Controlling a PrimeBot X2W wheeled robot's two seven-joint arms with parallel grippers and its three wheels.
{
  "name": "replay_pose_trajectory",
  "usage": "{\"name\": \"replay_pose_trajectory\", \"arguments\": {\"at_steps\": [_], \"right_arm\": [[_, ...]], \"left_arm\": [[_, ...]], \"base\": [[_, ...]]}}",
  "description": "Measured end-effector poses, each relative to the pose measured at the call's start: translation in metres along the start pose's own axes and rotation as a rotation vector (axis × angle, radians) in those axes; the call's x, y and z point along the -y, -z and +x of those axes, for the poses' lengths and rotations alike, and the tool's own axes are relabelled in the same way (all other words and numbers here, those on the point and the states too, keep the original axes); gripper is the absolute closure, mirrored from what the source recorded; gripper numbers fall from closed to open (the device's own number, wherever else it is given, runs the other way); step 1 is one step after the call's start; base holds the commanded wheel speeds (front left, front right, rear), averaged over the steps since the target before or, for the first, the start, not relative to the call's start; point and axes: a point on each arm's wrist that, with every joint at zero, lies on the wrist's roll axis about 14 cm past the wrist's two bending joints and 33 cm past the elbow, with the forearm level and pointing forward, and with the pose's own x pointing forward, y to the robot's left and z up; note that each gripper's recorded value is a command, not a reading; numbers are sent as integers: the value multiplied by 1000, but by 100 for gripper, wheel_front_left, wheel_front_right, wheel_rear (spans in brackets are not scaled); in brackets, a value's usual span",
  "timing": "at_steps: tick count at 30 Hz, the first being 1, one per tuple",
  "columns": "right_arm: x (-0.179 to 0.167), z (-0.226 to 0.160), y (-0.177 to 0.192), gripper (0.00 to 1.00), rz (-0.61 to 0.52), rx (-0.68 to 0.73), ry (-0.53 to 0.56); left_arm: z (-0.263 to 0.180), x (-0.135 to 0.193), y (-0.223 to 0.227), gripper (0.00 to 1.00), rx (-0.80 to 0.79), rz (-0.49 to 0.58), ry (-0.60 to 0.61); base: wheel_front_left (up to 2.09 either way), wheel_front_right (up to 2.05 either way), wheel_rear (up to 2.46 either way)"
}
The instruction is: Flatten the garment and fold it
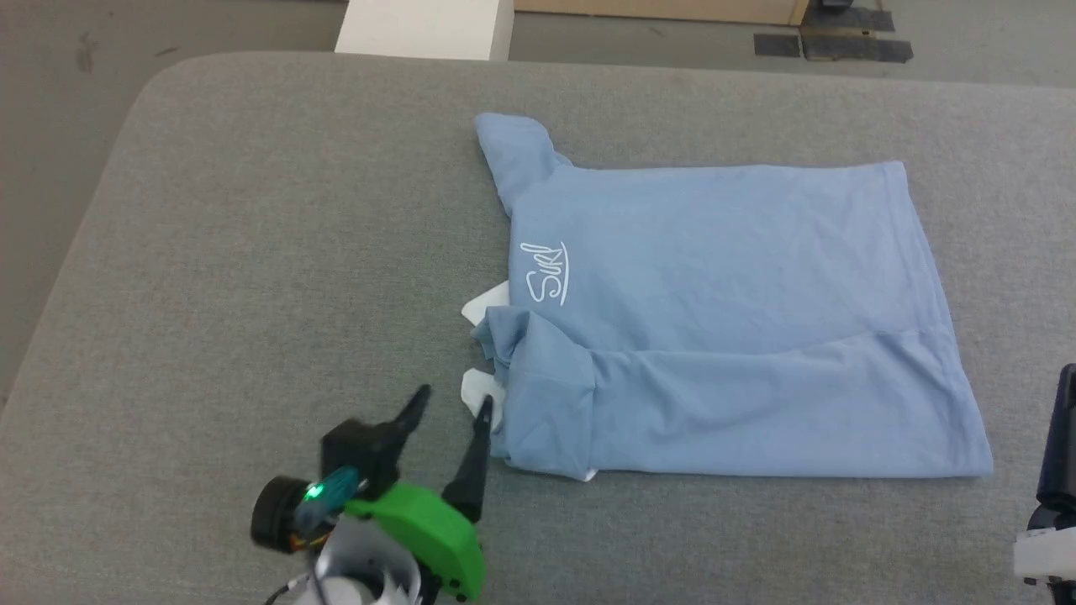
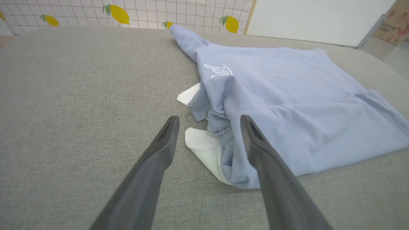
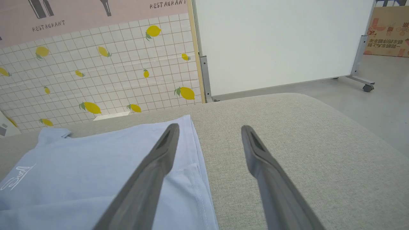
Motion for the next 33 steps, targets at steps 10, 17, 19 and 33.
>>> {"name": "replay_pose_trajectory", "arguments": {"at_steps": [10,17,19,33], "right_arm": [[11,1,19,0,-8,-57,37],[22,-1,25,0,-20,-77,73],[24,-1,27,0,-22,-83,78],[1,11,22,0,-42,-93,10]], "left_arm": [[29,6,59,0,-357,37,42],[25,4,100,0,-593,-46,4],[27,5,101,0,-600,-62,0],[33,8,100,100,-536,-133,-5]], "base": [[0,0,0],[0,0,0],[0,0,0],[0,0,0]]}}
